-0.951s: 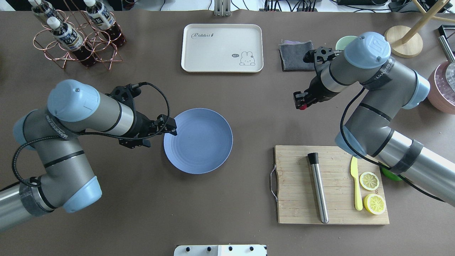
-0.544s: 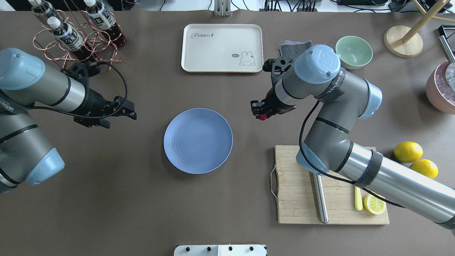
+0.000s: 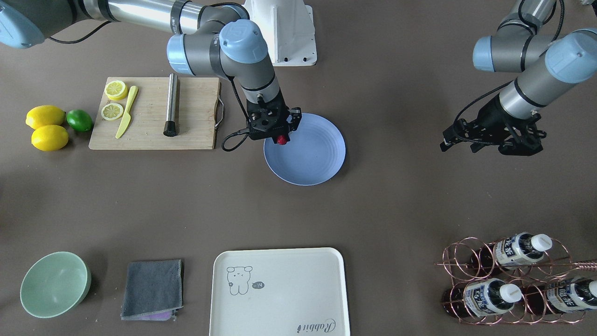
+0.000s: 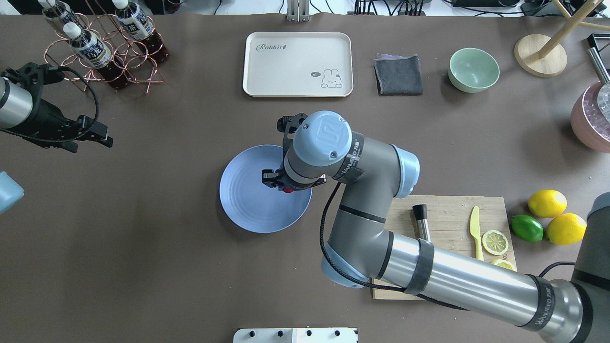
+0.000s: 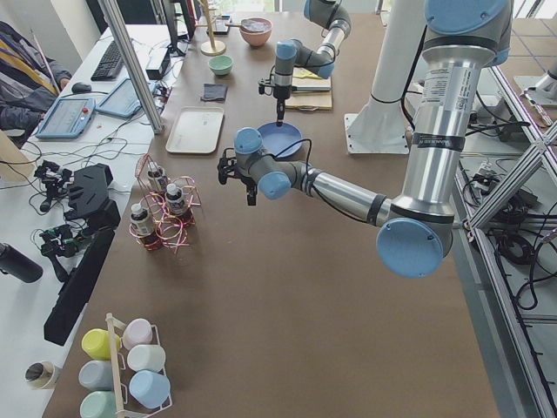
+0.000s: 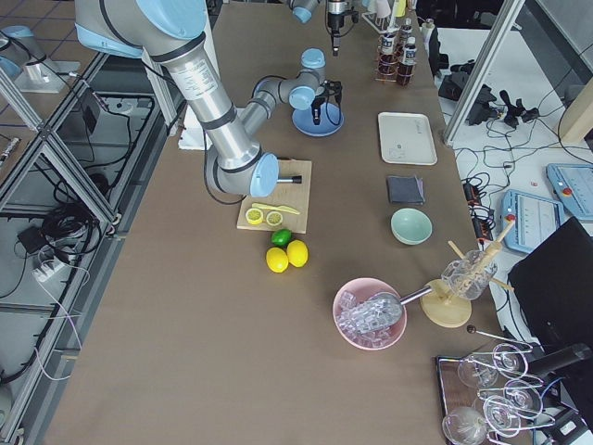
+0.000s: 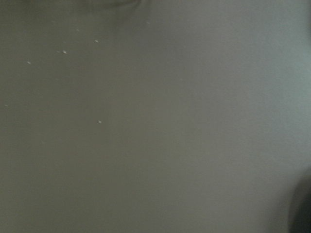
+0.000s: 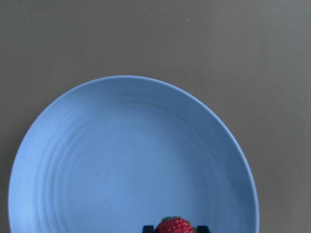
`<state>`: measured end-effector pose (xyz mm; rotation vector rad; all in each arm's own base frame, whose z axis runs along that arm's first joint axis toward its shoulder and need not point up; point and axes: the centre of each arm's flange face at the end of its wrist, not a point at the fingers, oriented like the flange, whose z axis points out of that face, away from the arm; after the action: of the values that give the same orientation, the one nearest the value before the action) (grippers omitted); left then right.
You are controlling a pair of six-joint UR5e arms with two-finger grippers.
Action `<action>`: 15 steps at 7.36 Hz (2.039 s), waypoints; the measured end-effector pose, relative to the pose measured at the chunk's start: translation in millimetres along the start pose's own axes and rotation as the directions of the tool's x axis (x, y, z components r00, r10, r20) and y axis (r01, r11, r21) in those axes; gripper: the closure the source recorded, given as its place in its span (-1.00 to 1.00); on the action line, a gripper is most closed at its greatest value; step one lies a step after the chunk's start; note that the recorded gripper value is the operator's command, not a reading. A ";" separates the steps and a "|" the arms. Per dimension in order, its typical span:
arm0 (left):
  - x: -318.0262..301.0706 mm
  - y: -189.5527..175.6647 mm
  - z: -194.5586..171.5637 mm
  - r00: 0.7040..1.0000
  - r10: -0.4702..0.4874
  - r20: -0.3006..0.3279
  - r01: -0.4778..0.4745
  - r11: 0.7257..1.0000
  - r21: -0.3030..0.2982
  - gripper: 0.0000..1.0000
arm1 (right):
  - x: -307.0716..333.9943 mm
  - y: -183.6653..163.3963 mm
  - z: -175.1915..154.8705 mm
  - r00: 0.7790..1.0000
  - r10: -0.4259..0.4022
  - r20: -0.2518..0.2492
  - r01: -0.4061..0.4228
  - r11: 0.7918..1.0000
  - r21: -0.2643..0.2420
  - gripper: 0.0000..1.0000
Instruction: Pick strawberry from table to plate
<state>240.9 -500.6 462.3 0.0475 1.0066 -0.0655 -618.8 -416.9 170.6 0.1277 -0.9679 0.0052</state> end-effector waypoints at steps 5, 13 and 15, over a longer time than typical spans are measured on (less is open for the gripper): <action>-29.1 -0.8 -6.8 1.000 0.006 0.010 -0.006 1.000 -0.003 -0.94 | -39.6 1.3 32.9 0.998 0.021 -0.055 -0.019 0.999 0.047 -0.99; -55.6 -15.4 -49.0 1.000 0.024 -0.007 -0.024 0.999 0.027 -0.94 | 120.8 -89.0 -116.2 0.999 0.021 -0.042 -0.021 1.000 0.009 -1.00; -92.9 -32.0 -80.8 0.993 0.097 0.073 -0.098 0.995 0.014 -0.93 | 247.0 -132.0 -179.6 0.988 -0.098 -0.118 0.095 0.995 -0.034 -1.00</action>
<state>120.9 -523.8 497.4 0.1098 0.9305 0.0133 -322.9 -541.0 258.9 0.1463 -0.8406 -0.0889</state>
